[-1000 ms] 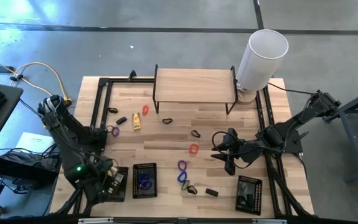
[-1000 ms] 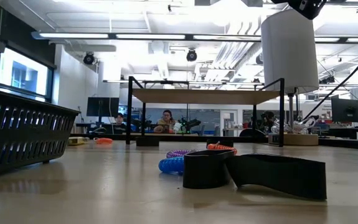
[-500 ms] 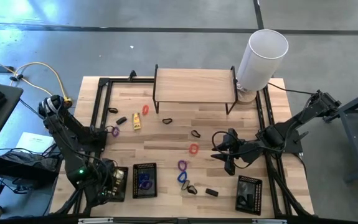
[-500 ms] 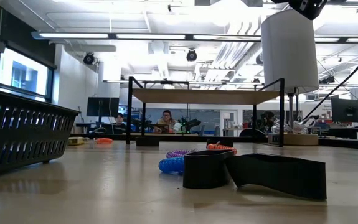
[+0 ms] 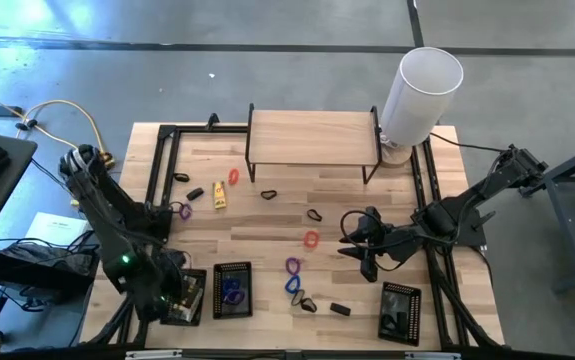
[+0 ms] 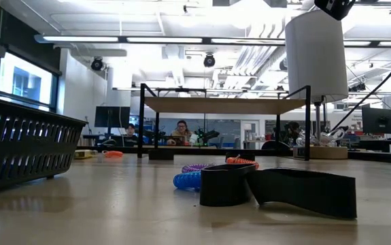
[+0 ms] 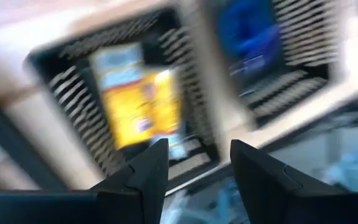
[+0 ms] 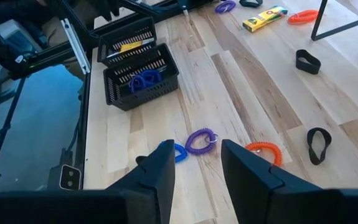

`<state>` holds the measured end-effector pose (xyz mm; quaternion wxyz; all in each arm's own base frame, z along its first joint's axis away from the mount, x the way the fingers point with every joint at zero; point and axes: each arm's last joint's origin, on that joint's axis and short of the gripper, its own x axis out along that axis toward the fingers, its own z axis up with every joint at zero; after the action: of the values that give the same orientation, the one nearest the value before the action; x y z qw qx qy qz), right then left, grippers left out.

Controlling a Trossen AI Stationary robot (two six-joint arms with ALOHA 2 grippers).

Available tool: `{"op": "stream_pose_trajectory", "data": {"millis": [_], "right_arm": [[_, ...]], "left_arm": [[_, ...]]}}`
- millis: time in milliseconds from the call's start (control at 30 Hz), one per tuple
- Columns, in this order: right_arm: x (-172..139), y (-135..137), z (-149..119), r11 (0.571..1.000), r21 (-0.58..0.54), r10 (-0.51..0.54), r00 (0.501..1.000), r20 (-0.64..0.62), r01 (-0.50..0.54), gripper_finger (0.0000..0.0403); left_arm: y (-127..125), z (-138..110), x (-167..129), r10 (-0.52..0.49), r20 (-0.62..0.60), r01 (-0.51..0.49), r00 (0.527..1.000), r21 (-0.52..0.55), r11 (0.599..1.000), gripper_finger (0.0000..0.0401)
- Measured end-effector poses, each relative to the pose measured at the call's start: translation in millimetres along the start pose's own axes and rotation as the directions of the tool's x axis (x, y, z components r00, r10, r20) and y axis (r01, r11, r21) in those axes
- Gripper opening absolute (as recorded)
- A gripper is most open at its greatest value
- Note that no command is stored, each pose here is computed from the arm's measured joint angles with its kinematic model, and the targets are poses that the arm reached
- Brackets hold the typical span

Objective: Pick & Place Office Desk Supplies
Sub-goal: Put the black rubber band into the right black basket

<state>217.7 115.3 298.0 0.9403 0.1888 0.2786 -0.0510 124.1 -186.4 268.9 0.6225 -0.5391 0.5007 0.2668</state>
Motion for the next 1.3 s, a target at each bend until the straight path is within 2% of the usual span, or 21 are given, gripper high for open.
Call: {"op": "stream_pose_trajectory", "data": {"millis": [133,267,433,633,767,933,1033,1100,1300], "right_arm": [[0,0,0,1.000,-0.001,0.000,1.000,-0.001,0.000,0.0119],[0,0,-1,1.000,-0.005,0.015,1.000,-0.023,-0.015,0.0119],[0,0,-2,1.000,-0.008,0.010,1.000,-0.027,-0.011,0.0119],[0,0,-2,1.000,-0.001,0.011,1.000,-0.028,-0.011,0.0119],[0,0,-2,1.000,-0.006,0.009,1.000,-0.027,-0.009,0.0119],[0,-1,-3,1.000,-0.009,0.001,0.999,-0.035,-0.001,0.0119],[0,-2,-3,1.000,-0.011,-0.004,0.999,-0.041,0.004,0.0119],[0,-2,-3,1.000,-0.011,-0.005,0.999,-0.040,0.004,0.0119],[0,-2,-2,0.999,-0.017,-0.028,0.999,-0.018,0.028,0.0119]], "left_arm": [[3,16,-28,-0.187,0.111,0.185,0.976,0.029,0.982,0.0166],[15,37,-50,-0.256,0.229,0.251,0.939,0.051,0.967,0.0166],[30,67,-65,-0.214,0.405,0.201,0.889,0.077,0.977,0.0166],[27,95,-69,-0.186,0.617,0.145,0.764,0.116,0.983,0.0166],[20,107,-66,-0.135,0.671,0.065,0.729,0.129,0.990,0.0166],[12,121,-59,-0.053,0.719,-0.016,0.692,0.089,0.996,0.0166],[8,129,-54,0.005,0.734,-0.058,0.679,0.046,0.997,0.0166],[7,137,-51,0.057,0.725,-0.085,0.687,0.002,0.996,0.0166],[12,169,-50,0.237,0.547,-0.207,0.803,-0.118,0.971,0.0166]]}}
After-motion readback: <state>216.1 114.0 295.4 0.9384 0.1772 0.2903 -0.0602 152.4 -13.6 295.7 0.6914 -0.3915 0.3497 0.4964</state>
